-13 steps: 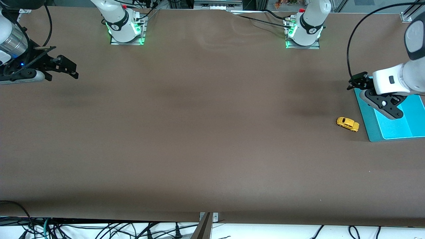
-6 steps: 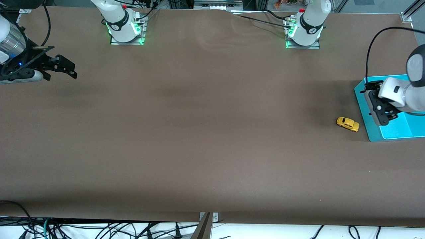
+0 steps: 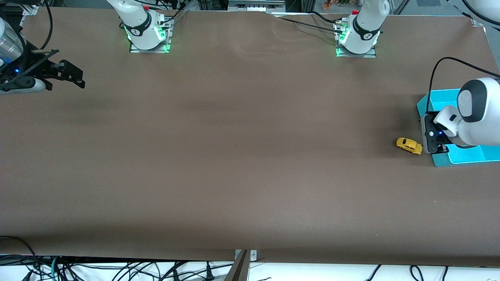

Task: Wind and store yellow beetle car
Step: 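Close the left gripper on the yellow car beside the tray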

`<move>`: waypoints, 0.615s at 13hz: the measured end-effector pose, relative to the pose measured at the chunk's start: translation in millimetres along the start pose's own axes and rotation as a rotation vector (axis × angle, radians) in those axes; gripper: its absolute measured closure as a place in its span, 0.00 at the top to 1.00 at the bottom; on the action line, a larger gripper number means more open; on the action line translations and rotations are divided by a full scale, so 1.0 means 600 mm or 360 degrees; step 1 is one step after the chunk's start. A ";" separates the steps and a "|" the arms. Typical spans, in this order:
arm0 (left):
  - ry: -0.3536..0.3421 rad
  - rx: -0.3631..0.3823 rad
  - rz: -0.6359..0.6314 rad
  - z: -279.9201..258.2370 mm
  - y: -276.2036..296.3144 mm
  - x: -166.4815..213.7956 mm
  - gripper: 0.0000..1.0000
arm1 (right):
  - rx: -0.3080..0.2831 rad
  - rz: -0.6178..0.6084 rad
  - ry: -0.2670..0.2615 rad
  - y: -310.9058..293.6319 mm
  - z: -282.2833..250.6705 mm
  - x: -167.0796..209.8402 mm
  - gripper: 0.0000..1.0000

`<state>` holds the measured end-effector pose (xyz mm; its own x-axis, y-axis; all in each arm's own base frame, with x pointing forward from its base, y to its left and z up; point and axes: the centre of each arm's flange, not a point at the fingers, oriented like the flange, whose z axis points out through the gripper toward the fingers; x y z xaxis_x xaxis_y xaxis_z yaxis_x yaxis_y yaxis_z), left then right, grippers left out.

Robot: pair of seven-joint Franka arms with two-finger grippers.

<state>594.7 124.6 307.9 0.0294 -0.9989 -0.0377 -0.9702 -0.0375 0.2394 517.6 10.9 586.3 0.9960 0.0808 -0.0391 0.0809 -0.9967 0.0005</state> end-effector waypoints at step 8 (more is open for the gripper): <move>-0.0053 0.0328 0.0388 0.155 0.022 0.006 1.00 | -0.0003 0.0003 -0.0025 0.005 0.010 0.005 1.00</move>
<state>559.6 123.1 220.5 -0.2144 -0.9761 -0.0357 -0.9761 0.2128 0.0441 520.9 7.9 580.2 0.9954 0.0788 -0.0551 0.0791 -0.9969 0.0027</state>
